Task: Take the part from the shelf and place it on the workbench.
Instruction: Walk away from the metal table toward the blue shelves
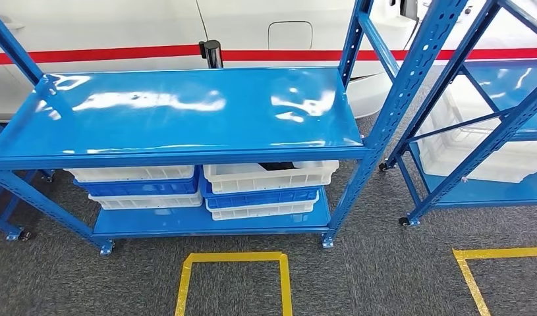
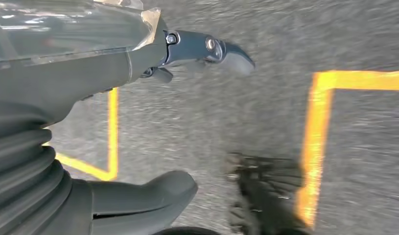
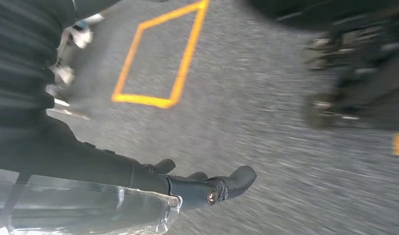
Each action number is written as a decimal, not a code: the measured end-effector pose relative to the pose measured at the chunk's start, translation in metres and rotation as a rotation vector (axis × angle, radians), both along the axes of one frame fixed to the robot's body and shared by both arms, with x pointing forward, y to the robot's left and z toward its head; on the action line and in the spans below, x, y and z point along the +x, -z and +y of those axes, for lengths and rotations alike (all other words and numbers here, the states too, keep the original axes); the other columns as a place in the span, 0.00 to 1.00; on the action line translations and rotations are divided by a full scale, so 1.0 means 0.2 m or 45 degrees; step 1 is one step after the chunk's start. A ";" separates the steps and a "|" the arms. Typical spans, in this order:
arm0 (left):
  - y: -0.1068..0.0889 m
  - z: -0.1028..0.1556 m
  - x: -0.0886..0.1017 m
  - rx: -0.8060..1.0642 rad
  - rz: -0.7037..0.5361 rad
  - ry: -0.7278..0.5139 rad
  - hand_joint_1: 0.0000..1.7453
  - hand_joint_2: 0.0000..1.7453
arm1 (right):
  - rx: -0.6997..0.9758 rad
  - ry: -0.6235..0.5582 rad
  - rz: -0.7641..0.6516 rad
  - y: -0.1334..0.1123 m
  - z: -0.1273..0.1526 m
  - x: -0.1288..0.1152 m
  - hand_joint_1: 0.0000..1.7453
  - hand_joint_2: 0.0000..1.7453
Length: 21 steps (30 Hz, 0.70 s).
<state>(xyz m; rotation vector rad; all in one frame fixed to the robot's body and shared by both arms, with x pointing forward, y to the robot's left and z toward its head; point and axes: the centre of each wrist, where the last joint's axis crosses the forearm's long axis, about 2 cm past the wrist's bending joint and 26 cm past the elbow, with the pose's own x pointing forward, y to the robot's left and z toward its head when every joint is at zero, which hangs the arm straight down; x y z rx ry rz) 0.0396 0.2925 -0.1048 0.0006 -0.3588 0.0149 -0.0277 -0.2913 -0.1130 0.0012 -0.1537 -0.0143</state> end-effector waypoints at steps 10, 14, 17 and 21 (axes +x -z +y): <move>0.02 0.00 -0.12 0.000 0.093 0.000 0.00 1.00 | -0.002 0.000 -0.082 -0.01 0.00 0.11 0.00 0.50; 0.02 0.00 -0.13 0.000 0.100 0.000 0.00 1.00 | -0.003 0.000 -0.093 -0.01 0.00 0.13 0.00 1.00; 0.02 0.00 -0.14 0.000 0.104 0.000 0.00 1.00 | -0.003 -0.001 -0.098 -0.01 0.00 0.13 0.00 1.00; 0.02 0.00 -0.14 0.000 0.106 0.001 0.00 1.00 | -0.003 -0.001 -0.101 -0.01 0.00 0.14 0.00 0.75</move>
